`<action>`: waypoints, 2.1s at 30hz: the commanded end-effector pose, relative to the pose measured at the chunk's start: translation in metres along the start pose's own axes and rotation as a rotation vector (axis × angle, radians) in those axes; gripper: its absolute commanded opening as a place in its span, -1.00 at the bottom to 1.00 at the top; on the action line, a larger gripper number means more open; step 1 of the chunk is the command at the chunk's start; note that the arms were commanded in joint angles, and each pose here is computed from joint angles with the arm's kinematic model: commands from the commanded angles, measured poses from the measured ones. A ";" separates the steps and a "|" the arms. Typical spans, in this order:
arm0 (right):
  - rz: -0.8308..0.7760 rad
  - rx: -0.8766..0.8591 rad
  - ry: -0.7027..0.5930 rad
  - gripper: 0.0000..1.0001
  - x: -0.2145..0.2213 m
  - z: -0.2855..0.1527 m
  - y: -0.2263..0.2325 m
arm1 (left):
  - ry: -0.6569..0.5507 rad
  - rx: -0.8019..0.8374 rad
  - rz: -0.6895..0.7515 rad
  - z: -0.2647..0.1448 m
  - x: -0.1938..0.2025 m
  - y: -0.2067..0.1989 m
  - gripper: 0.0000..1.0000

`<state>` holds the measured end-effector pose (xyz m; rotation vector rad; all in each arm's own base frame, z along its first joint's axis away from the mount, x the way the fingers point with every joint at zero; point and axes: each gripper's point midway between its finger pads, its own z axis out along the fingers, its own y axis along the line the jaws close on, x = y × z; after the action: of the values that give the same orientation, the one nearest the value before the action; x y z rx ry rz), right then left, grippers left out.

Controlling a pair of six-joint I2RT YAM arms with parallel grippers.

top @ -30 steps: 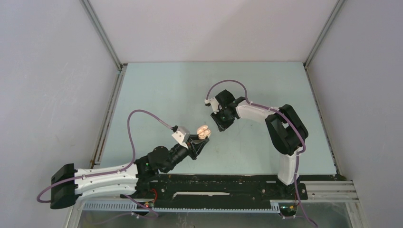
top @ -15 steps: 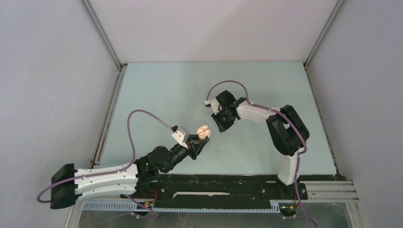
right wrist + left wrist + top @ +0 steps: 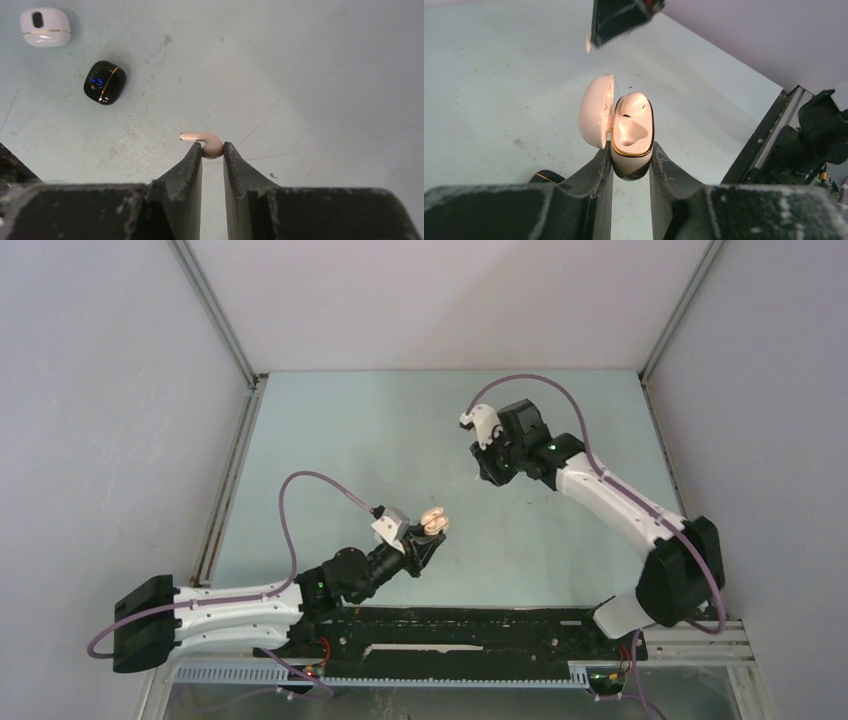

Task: Insert the wireless bluetooth earbuds into the charging case
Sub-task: Pick up the earbud from the center of the board, then place the earbud in the charging case.

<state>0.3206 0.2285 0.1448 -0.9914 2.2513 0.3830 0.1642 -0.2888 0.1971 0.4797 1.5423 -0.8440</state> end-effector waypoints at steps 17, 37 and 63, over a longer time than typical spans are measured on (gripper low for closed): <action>-0.730 0.214 -0.408 -1.00 -0.078 -0.174 0.025 | -0.043 0.119 -0.004 0.030 -0.012 -0.036 -1.00; -1.216 0.331 -0.624 -1.00 -0.061 -0.184 0.126 | -0.097 0.310 0.108 0.019 -0.024 -0.064 -1.00; -1.327 0.195 -0.695 -1.00 -0.040 -0.165 0.174 | -0.154 0.378 0.059 0.009 -0.037 -0.075 -0.99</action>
<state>0.1425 0.2837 0.2806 -1.7009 0.7364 -0.1163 0.1277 -0.3399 0.2300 0.7415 1.2964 -1.0595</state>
